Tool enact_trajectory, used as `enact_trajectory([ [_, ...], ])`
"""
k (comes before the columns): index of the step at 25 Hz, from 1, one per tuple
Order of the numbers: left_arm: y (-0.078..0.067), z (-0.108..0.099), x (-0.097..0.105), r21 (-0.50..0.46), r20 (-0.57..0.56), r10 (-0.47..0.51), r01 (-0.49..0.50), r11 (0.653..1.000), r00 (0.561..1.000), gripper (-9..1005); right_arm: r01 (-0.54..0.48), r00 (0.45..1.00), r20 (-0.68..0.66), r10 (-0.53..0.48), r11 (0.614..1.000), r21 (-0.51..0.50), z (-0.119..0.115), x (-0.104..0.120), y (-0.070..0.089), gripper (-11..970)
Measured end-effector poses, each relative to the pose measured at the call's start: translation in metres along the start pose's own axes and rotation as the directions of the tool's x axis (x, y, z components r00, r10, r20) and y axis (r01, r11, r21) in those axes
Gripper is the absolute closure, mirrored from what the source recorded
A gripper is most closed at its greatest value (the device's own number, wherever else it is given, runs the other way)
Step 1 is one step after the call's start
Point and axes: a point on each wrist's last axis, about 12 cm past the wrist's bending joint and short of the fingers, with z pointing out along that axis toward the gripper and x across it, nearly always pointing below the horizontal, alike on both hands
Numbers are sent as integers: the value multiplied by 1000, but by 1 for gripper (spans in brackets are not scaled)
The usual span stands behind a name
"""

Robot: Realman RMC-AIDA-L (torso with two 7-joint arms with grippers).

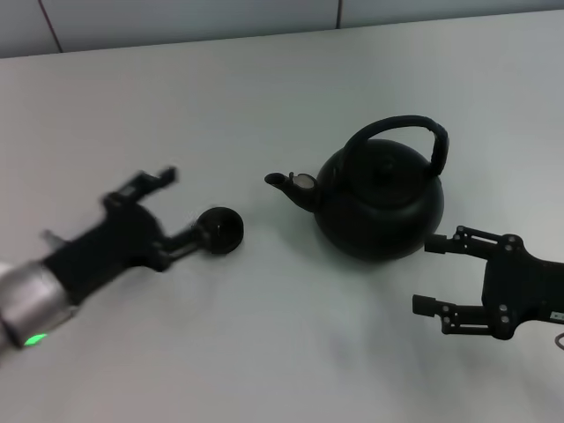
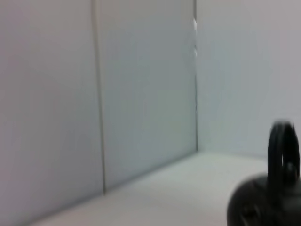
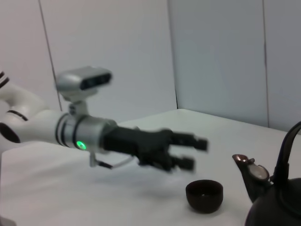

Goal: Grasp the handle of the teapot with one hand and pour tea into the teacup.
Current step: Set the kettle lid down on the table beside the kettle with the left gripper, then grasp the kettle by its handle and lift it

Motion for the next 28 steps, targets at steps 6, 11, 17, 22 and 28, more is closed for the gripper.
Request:
enact_trajectory([
  [6, 13, -67, -16, 26, 115, -36, 34, 999, 993, 169, 7, 1000, 0, -7, 1000, 0, 1, -2, -2, 162],
  [11, 13, -123, -20, 49, 102, -66, 61, 997, 993, 169, 9, 1000, 4, -9, 1000, 6, 0, -3, -3, 162],
  [17, 16, -143, -22, 73, 58, -85, 81, 994, 995, 169, 14, 1000, 7, -14, 1000, 3, 1, -4, -4, 163],
  [22, 14, -144, -21, 98, 36, -77, 73, 993, 996, 170, 16, 1000, 12, -16, 1000, -1, 3, -5, -5, 163],
  [28, 14, -146, -12, 125, -125, -8, 23, 992, 992, 170, 16, 1000, 12, -16, 1000, 0, 4, -5, -5, 164],
])
